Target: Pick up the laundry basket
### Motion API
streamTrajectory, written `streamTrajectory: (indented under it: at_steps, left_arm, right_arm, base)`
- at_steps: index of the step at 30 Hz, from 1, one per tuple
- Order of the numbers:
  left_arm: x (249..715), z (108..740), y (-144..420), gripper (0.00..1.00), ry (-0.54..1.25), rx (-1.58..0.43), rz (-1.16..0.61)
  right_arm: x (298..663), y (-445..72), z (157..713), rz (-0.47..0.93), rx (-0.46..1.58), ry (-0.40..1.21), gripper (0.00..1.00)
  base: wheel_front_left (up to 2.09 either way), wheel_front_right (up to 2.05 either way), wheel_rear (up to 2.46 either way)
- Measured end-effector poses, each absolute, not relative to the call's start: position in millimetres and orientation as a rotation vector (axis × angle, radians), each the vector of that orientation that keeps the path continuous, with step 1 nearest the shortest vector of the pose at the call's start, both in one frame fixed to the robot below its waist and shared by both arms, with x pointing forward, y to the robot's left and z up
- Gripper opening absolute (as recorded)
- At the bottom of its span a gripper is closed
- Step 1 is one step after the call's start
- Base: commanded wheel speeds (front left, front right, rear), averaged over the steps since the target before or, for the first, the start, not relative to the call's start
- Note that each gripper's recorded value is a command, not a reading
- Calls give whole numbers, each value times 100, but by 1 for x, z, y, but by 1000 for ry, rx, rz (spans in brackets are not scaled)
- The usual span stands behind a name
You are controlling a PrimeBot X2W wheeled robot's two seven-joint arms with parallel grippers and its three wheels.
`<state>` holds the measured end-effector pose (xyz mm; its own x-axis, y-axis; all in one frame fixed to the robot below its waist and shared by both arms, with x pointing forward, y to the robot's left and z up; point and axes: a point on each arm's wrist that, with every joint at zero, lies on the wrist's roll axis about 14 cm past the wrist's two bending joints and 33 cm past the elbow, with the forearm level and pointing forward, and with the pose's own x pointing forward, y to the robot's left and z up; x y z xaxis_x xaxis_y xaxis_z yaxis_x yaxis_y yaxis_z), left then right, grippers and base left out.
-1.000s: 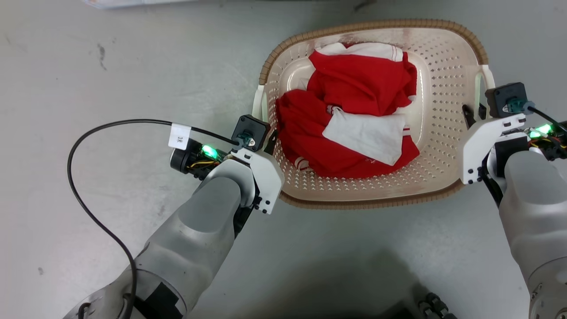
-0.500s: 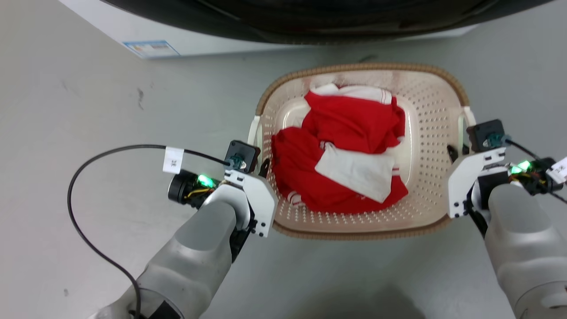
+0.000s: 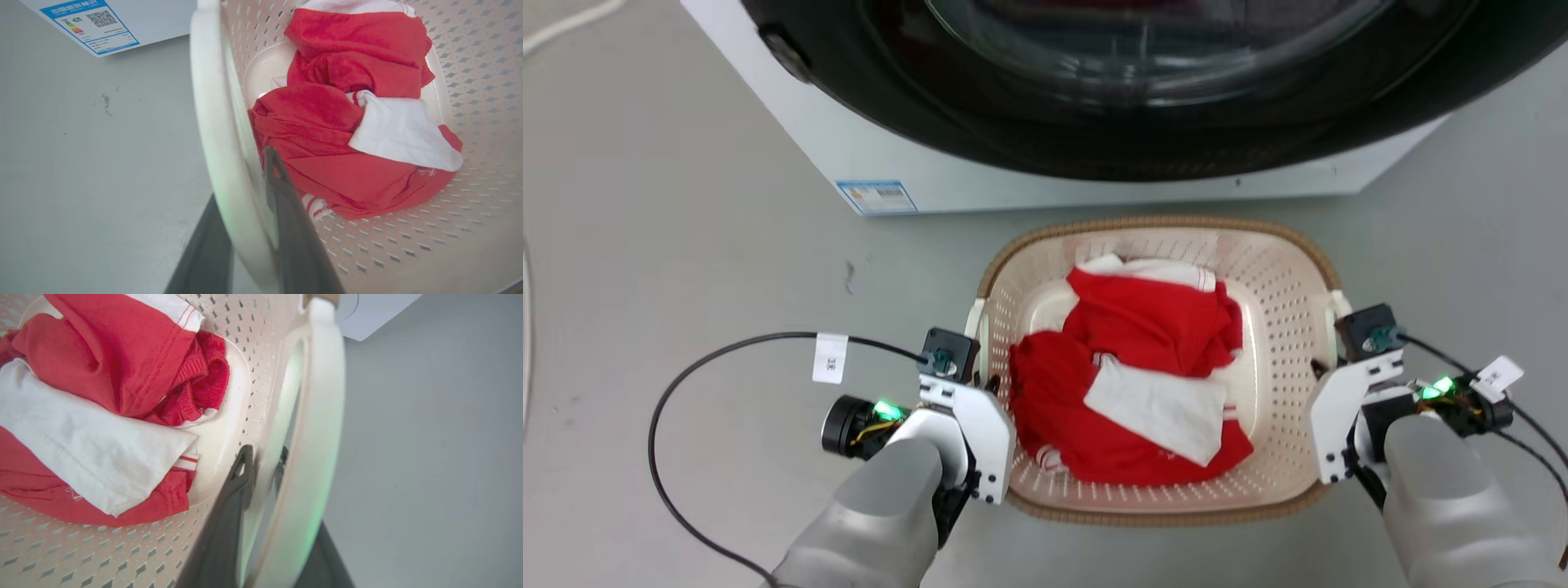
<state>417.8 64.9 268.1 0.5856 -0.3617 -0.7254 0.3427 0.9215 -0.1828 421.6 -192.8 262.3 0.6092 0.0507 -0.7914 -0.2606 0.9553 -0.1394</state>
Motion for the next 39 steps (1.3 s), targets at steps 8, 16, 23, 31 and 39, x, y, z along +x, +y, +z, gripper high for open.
streamTrajectory:
  at_steps: [8,16,23,31,39]
  left_arm:
    - [399,291,85,0,865,-6,-366]
    - [384,313,99,0,878,12,-344]
    - [367,323,113,0,893,30,-324]
    - [346,327,120,0,946,39,-317]
    - [340,337,125,0,959,52,-310]
  right_arm:
    - [406,-171,283,239,-275,888,0]
    - [387,-155,298,275,-288,898,0]
    - [371,-144,306,299,-289,907,0]
    - [350,-132,311,328,-281,949,0]
    - [344,-124,321,346,-274,949,0]
  base:
    - [0,0,0]
    - [0,0,0]
    - [0,0,0]
    - [0,0,0]
    - [0,0,0]
